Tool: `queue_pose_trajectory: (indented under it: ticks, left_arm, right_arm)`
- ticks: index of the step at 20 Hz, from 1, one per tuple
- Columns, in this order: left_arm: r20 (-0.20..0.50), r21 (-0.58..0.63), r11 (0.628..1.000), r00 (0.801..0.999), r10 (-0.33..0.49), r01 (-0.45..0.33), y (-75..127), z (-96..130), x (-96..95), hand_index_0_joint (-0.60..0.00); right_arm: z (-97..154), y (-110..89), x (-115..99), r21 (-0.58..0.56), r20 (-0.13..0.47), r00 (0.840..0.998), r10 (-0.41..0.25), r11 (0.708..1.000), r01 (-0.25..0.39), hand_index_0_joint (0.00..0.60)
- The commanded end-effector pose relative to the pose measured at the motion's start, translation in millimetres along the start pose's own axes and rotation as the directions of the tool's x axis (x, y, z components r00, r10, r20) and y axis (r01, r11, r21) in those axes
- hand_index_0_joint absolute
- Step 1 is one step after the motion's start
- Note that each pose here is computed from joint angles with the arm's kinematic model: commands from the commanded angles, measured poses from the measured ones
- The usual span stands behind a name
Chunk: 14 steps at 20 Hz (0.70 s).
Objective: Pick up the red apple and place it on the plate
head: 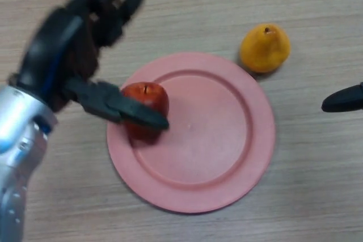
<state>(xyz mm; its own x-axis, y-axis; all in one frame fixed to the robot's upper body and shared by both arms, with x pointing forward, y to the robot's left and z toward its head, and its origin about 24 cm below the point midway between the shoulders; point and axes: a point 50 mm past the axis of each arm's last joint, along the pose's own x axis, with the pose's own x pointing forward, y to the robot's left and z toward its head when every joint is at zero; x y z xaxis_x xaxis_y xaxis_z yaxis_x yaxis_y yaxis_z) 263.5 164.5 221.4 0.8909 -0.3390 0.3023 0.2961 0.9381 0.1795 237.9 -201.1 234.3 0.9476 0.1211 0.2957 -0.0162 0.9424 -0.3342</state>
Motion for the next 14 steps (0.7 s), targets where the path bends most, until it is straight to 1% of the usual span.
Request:
queue_pose_trajectory:
  ticks: [1, 2, 3, 4, 5, 6, 7, 10, 11, 12, 14]
  left_arm:
    - [0.223, 0.065, 0.994, 0.972, 0.073, -0.090, 19, 38, -0.4, 0.000]
    - [0.249, 0.072, 0.991, 0.964, 0.089, -0.109, 21, 39, -0.4, 0.000]
    - [0.305, 0.098, 0.984, 0.946, 0.112, -0.148, 20, 42, 0.1, 0.000]
    - [0.320, 0.107, 0.982, 0.941, 0.112, -0.153, 18, 42, 0.8, 0.000]
    - [0.335, 0.114, 0.983, 0.937, 0.101, -0.147, 15, 42, 3.8, 0.000]
    - [0.339, 0.120, 0.982, 0.936, 0.096, -0.145, 14, 42, 5.7, 0.000]
    - [0.322, 0.112, 0.984, 0.942, 0.095, -0.138, 14, 40, 7.5, 0.000]
    - [0.290, 0.122, 0.985, 0.954, 0.079, -0.119, 12, 40, 8.8, 0.000]
    - [0.316, 0.180, 0.977, 0.948, 0.050, -0.111, 8, 41, 5.6, 0.000]
    - [0.331, 0.200, 0.973, 0.943, 0.040, -0.111, 6, 42, 3.5, 0.000]
    - [0.316, 0.144, 0.983, 0.946, 0.067, -0.117, 5, 42, 1.1, 0.000]
  right_arm:
    - [26, -18.0, -2, -0.089, 0.216, 0.974, -0.066, 0.992, 0.087, 0.000]
    - [23, -19.7, -1, -0.082, 0.210, 0.976, -0.065, 0.993, 0.083, 0.000]
    - [22, -27.0, 4, -0.059, 0.208, 0.974, -0.090, 0.993, 0.104, 0.000]
    - [20, -29.6, 6, -0.056, 0.202, 0.975, -0.095, 0.993, 0.108, 0.000]
    - [17, -32.9, 9, -0.029, 0.196, 0.974, -0.110, 0.993, 0.118, 0.000]
    - [16, -33.5, 10, -0.020, 0.194, 0.974, -0.117, 0.992, 0.123, 0.000]
    - [14, -32.2, 11, -0.006, 0.177, 0.978, -0.109, 0.994, 0.112, 0.000]
    - [15, -31.5, 12, 0.036, 0.159, 0.983, -0.089, 0.996, 0.084, 0.000]
    - [15, -31.1, 11, 0.060, 0.160, 0.984, -0.081, 0.996, 0.072, 0.000]
    - [15, -30.9, 10, 0.067, 0.166, 0.983, -0.081, 0.995, 0.071, 0.000]
    - [16, -28.2, 10, 0.001, 0.205, 0.975, -0.082, 0.996, 0.084, 0.000]
